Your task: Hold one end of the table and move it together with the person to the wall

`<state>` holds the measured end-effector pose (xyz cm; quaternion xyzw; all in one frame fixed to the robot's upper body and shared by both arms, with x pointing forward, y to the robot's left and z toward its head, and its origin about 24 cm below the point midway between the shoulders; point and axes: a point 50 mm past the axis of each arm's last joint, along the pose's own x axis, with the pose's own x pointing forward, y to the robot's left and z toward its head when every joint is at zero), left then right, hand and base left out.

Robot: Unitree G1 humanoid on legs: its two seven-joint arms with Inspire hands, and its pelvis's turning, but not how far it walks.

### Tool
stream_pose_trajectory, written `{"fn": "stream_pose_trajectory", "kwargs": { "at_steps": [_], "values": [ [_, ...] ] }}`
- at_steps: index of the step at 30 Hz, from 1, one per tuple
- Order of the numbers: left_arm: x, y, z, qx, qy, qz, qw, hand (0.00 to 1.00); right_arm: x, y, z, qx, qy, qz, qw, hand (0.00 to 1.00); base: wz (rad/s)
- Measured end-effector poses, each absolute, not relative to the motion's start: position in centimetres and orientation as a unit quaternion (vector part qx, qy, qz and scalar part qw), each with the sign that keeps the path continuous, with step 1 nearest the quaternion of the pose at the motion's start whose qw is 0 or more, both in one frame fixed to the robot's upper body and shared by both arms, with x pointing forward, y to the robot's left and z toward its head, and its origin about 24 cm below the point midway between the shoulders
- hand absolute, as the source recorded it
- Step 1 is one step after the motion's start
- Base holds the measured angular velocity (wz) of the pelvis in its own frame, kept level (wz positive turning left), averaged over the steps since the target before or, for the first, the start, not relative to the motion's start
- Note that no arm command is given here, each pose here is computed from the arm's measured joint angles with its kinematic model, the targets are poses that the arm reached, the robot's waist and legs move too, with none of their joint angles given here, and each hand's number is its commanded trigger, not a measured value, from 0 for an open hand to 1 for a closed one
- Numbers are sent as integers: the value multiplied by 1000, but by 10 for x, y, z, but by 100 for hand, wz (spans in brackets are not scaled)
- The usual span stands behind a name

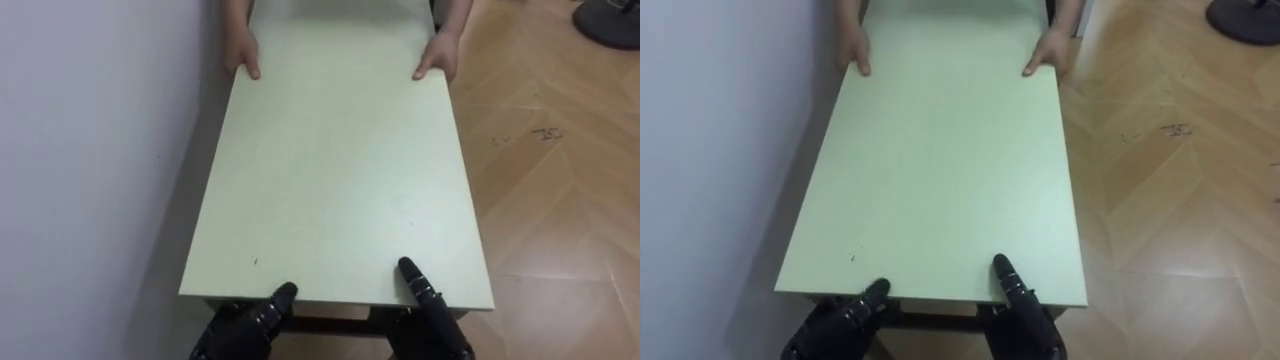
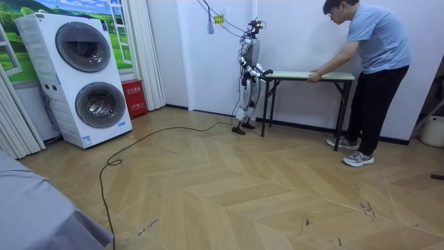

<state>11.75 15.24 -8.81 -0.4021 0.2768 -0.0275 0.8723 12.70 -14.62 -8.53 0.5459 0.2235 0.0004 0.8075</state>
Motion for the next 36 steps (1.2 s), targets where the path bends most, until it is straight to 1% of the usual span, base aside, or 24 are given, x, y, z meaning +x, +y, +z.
{"fn": "stream_pose_trajectory", "kwargs": {
  "at_steps": [2, 6, 18, 33, 36],
  "values": [
    [114, 153, -92, -384, 289, -31, 876, 0, 128, -149, -83, 518, 221, 34, 826, 0, 0],
    [109, 154, -96, -370, 304, -36, 877, 0, 128, -150, -82, 501, 219, 63, 835, 0, -2],
    [103, 155, -102, -363, 315, -44, 876, 0, 124, -150, -83, 511, 208, 100, 828, 0, 0],
    [100, 156, -107, -360, 324, -49, 873, 0, 116, -153, -85, 516, 206, 111, 824, 0, 0],
    [99, 157, -108, -349, 330, -52, 875, 0, 114, -155, -89, 501, 220, 111, 830, 0, 0]
  ]
}}
